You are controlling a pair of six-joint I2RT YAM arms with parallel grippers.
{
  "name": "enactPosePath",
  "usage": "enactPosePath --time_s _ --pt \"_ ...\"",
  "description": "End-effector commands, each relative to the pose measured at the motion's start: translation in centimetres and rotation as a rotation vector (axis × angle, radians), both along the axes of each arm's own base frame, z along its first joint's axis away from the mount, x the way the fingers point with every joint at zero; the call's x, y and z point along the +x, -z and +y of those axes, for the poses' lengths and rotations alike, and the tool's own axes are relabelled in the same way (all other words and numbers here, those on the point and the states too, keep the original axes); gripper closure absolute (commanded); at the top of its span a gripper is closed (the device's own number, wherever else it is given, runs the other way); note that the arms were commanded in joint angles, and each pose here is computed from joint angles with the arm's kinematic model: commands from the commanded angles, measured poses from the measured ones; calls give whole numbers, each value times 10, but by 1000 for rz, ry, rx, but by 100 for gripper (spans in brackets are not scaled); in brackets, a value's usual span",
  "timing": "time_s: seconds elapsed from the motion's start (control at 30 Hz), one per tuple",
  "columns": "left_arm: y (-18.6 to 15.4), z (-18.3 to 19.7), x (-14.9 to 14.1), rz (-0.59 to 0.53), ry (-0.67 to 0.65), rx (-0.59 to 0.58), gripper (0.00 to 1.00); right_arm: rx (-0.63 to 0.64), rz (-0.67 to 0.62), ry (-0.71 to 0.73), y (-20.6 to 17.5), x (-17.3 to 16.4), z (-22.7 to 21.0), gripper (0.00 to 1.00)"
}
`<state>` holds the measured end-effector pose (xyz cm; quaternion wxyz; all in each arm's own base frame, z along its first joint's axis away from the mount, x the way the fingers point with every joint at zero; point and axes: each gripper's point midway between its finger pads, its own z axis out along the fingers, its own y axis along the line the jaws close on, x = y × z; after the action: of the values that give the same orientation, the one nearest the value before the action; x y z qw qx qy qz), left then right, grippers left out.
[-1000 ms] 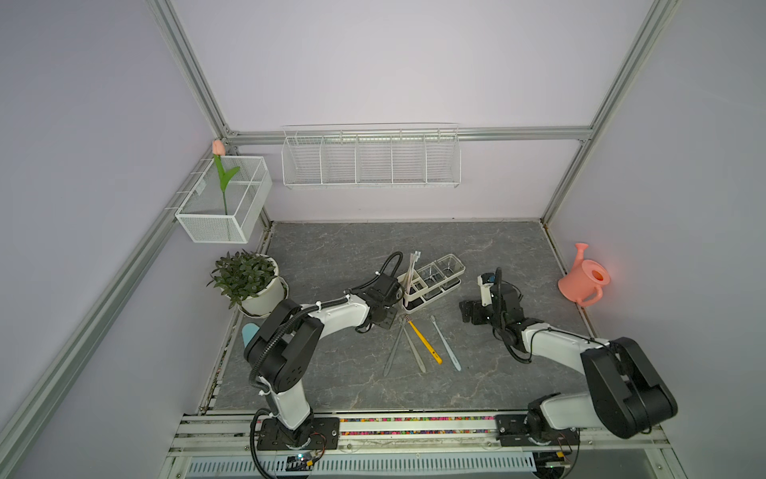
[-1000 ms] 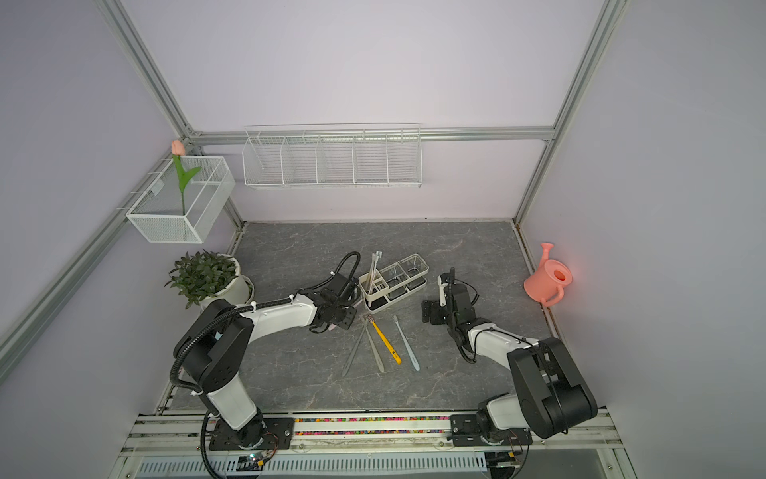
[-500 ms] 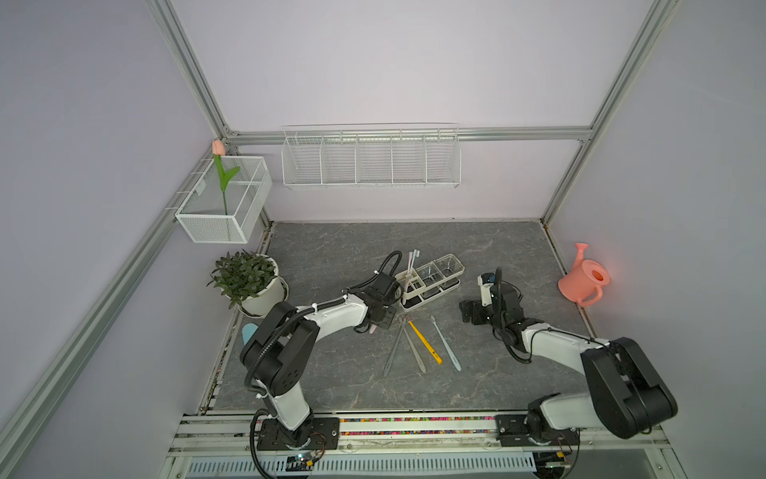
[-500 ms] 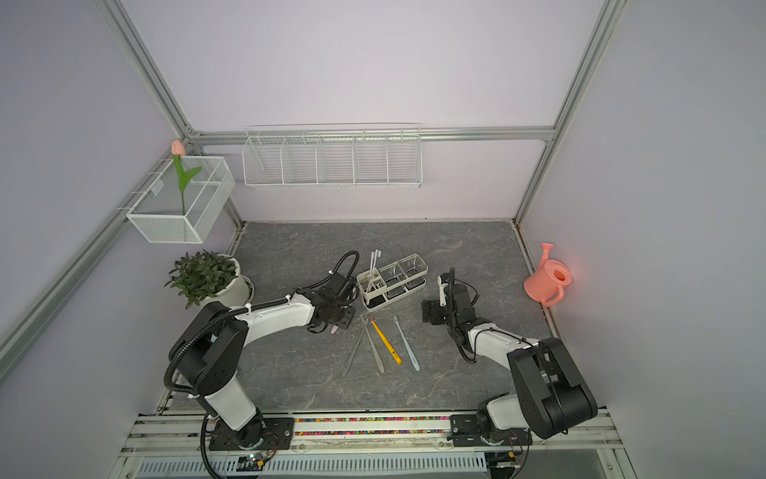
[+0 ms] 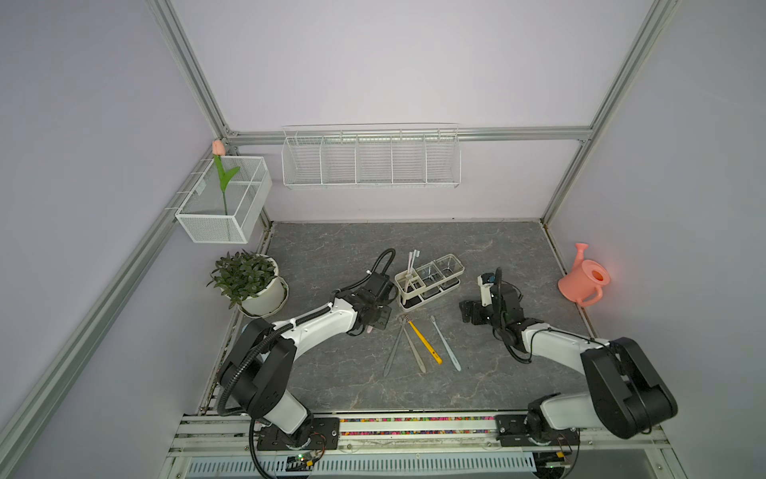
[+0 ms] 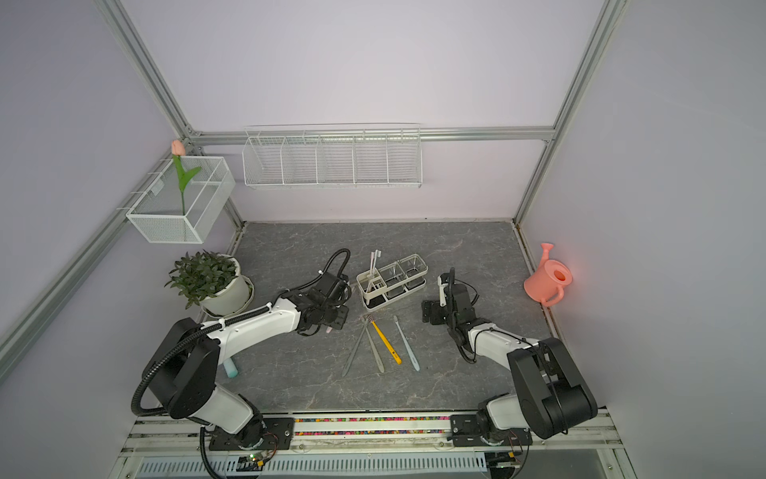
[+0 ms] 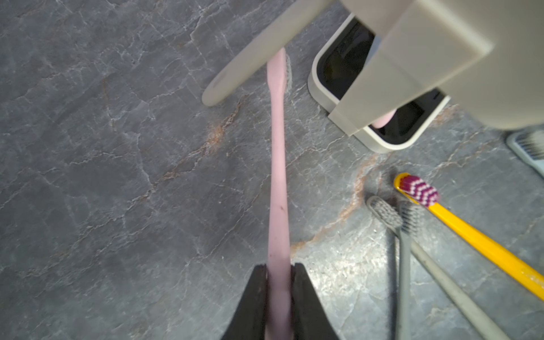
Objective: Place the toothbrush into the toothbrush holder
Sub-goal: Pick up the toothbrush from the center of the board.
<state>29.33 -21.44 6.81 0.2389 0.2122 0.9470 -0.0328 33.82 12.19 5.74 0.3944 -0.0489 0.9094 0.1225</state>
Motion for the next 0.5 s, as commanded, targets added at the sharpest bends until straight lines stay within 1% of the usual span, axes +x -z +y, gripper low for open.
enactPosePath --time_s 0.0,0.13,0.2,0.33,0.43,0.47 --pt "-9 5 -7 25 -30 -10 82 1 -16 -12 -4 2 0 6" --pt "-20 12 -18 41 -53 -29 82 5 -29 -10 -6 1 0 6" --pt "-29 12 -26 48 -60 -64 84 13 -48 -11 -9 0 0 6" --pt "-54 16 -36 26 -75 -139 86 43 -65 -58 -15 -6 7 6" --pt "-74 18 -45 5 -63 -191 89 121 -51 -94 -23 -13 19 6" --pt "-82 18 -49 -6 -44 -210 89 176 -50 -129 -30 -16 28 6"
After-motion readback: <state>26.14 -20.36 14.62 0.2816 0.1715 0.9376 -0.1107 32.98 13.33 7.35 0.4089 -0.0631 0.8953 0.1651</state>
